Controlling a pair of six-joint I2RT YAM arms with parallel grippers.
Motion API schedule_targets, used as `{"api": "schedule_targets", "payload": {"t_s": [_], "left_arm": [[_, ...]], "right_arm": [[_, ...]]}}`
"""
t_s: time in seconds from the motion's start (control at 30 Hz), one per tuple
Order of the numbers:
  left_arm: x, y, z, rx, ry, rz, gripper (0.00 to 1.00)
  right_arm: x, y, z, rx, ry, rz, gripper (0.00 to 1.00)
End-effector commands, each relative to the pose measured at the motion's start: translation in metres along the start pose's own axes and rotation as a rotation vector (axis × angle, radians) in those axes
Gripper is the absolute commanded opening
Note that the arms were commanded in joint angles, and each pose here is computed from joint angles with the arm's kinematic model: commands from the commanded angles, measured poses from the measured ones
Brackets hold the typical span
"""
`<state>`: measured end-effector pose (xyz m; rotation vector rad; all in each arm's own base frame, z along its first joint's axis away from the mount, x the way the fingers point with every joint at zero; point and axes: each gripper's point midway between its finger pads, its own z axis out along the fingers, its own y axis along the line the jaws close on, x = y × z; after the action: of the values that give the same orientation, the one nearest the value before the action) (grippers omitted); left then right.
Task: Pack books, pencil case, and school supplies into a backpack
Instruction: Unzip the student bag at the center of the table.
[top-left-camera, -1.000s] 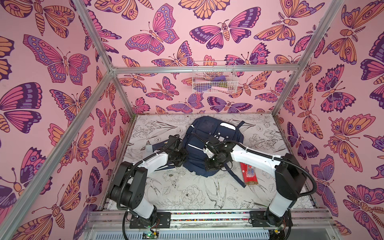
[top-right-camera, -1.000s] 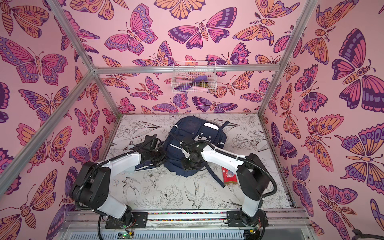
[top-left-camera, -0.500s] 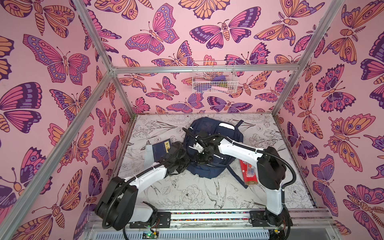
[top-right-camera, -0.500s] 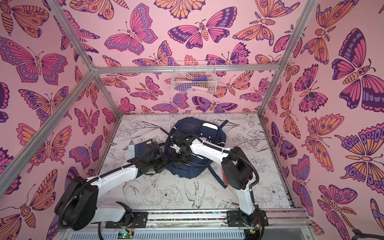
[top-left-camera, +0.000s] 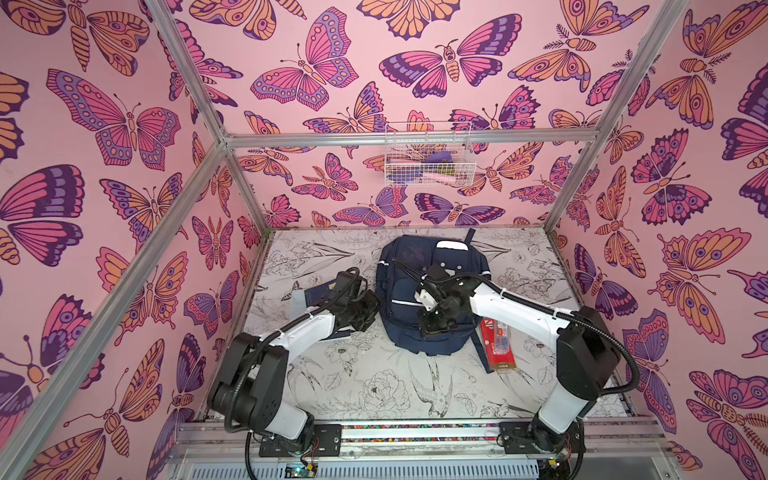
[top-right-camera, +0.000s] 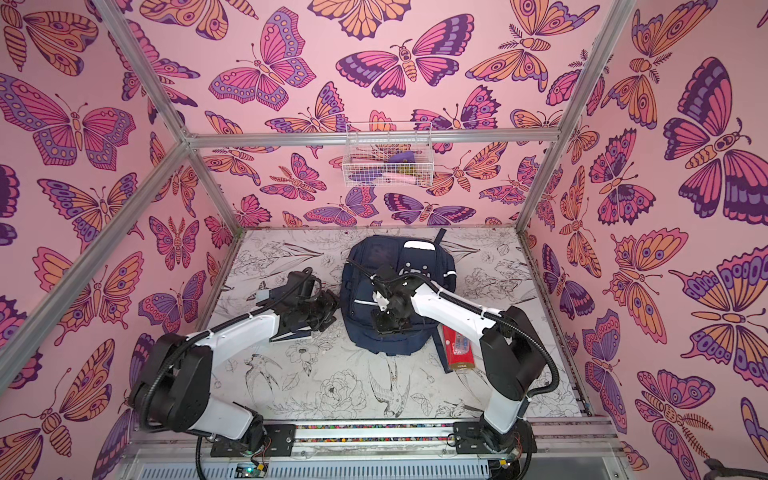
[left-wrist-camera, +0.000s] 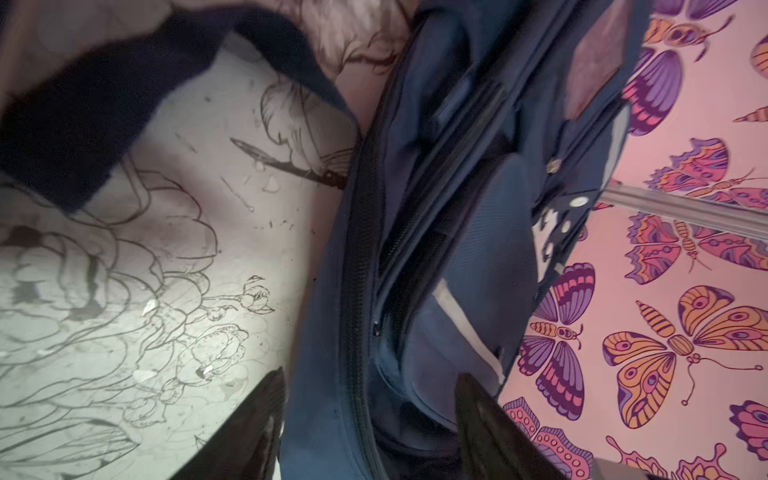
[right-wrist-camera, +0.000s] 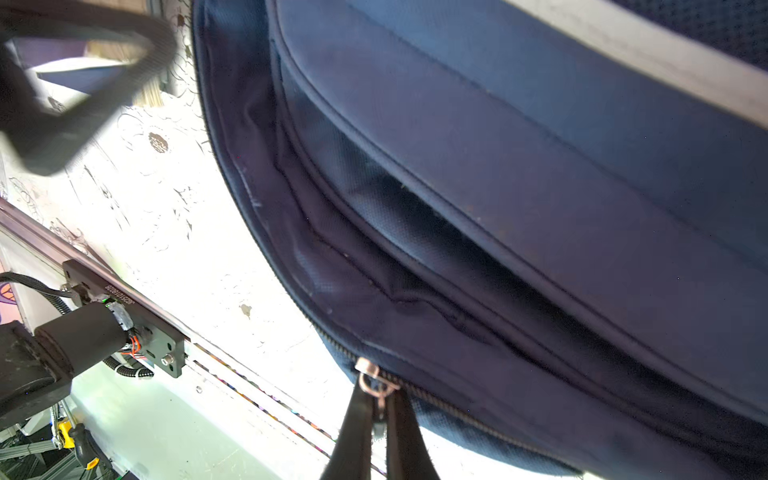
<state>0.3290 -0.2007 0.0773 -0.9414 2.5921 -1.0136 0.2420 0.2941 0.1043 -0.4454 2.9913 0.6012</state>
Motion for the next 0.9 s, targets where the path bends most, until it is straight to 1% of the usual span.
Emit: {"api": "schedule_targets", "payload": {"t_s": [0.0,0.1,0.13,0.2,0.33,0.47,0.53,0.63,0.7,0.77,0.87], "left_arm": [[0.007,-0.009,0.009,0.042,0.065,0.003,0.63],[0.005,-0.011,0.019,0.043,0.074,-0.003,0.59],[0.005,-0.011,0.023,0.042,0.079,-0.006,0.57],[0.005,-0.013,0.028,0.053,0.090,-0.015,0.41],[0.012,-0.017,0.031,0.081,0.107,-0.021,0.00],[0.020,-0.022,0.023,0.097,0.083,0.006,0.00],[0.024,-0.021,0.019,0.097,0.071,0.007,0.00],[0.028,-0.020,0.014,0.103,0.055,0.007,0.00],[0.030,-0.017,0.010,0.105,0.045,0.007,0.00],[0.030,-0.011,0.003,0.104,0.024,-0.002,0.00],[0.032,0.003,-0.009,0.101,-0.008,-0.021,0.00]], "right_arm": [[-0.005,0.009,-0.006,-0.030,-0.027,-0.004,0.00],[-0.004,0.010,-0.004,-0.034,-0.019,-0.006,0.00],[-0.003,0.012,-0.003,-0.035,-0.016,-0.008,0.00],[-0.002,0.014,0.001,-0.038,-0.006,-0.009,0.00],[-0.007,0.033,0.011,-0.077,-0.005,-0.026,0.00],[-0.024,0.076,0.027,-0.145,-0.003,-0.070,0.00],[-0.041,0.094,0.032,-0.166,-0.017,-0.084,0.00],[-0.065,0.108,0.043,-0.186,-0.035,-0.085,0.00],[-0.074,0.109,0.044,-0.189,-0.046,-0.086,0.00],[-0.078,0.099,0.039,-0.168,-0.055,-0.073,0.00],[-0.066,0.074,0.030,-0.114,-0.051,-0.063,0.00]]}}
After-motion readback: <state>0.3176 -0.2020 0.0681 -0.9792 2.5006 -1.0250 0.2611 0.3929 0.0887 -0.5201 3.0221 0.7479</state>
